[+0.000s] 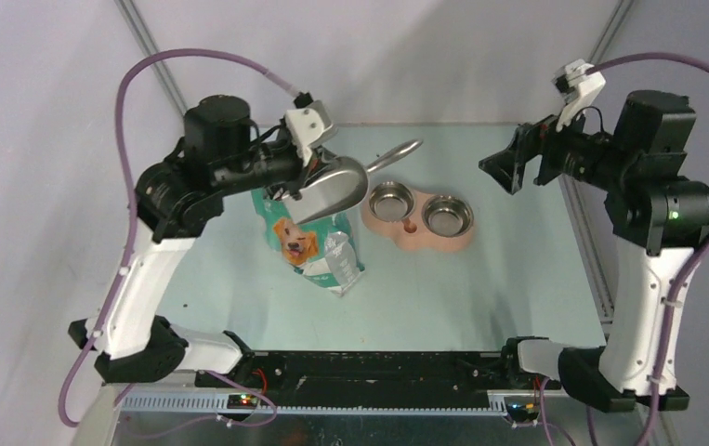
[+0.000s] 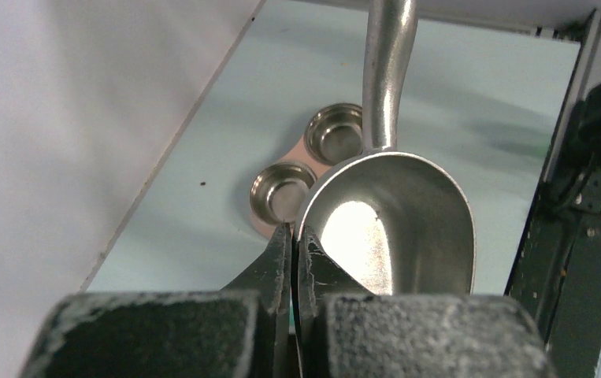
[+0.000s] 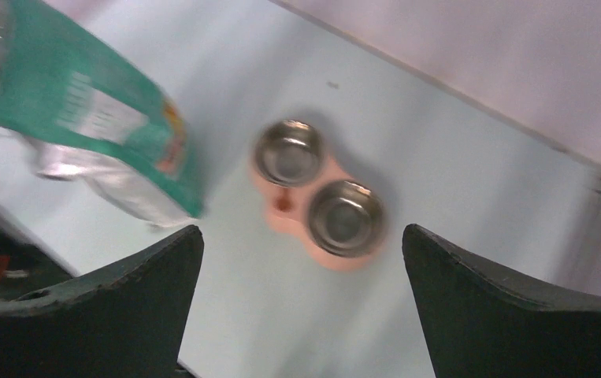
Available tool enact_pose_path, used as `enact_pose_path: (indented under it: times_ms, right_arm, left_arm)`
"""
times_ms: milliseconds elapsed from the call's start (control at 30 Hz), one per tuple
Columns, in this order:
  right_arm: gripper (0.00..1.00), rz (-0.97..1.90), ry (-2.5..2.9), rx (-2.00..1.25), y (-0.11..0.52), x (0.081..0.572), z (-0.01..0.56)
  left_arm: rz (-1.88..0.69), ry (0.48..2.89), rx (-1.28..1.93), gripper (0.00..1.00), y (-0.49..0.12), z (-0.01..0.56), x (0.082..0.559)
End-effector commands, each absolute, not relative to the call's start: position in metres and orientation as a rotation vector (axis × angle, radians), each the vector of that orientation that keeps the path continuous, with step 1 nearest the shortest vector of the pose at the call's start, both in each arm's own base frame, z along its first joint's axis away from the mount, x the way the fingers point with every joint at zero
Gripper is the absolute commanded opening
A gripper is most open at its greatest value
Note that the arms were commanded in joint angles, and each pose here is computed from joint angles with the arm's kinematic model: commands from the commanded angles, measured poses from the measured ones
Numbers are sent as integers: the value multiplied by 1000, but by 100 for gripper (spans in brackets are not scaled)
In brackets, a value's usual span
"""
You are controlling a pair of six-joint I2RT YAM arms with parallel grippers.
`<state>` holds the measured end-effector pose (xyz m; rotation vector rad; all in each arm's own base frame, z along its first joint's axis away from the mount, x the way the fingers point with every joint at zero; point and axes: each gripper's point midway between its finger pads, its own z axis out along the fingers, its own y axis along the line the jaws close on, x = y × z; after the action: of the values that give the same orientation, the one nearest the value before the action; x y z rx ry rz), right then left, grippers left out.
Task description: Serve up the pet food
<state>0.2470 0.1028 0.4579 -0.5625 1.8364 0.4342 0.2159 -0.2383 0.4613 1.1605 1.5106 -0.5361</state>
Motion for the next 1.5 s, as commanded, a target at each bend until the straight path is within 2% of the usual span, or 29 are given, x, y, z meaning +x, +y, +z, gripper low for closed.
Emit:
enact_pose_path:
  times_ms: [0, 33, 67, 100, 133, 300, 400, 700, 1100, 1467]
  right_arm:
    - [100, 1202, 1762, -571, 151, 199, 496]
    - [100, 1429, 1830, -457, 156, 197, 491]
    - [100, 1407, 1728, -515, 156, 201, 505]
    - [100, 1549, 1811, -350, 157, 212, 489]
    - [100, 1476, 1691, -447, 157, 209, 505]
    - [99, 1471, 1696, -505, 168, 209, 501]
    - [83, 1539, 1707, -494, 170, 214, 496]
    - [58, 1673, 1819, -485, 177, 221, 458]
    - [51, 1681, 1818, -523, 189, 214, 456]
    - [49, 1616, 1862, -516, 189, 211, 440]
  left_arm:
    - [-608, 1405, 994, 0, -267, 502, 241]
    - [-623, 1410, 991, 0, -274, 498, 246]
    - [-640, 1372, 971, 0, -280, 507, 249]
    - [-649, 1370, 982, 0, -288, 502, 251]
    - [-650, 1344, 981, 0, -293, 506, 253]
    - [-681, 1368, 1108, 0, -321, 481, 244]
    - [-680, 1351, 1158, 0, -326, 473, 235]
    - [-636, 1371, 1195, 0, -336, 456, 235]
    - [-635, 1389, 1200, 0, -348, 451, 238]
    - [-607, 1398, 1183, 0, -349, 450, 243]
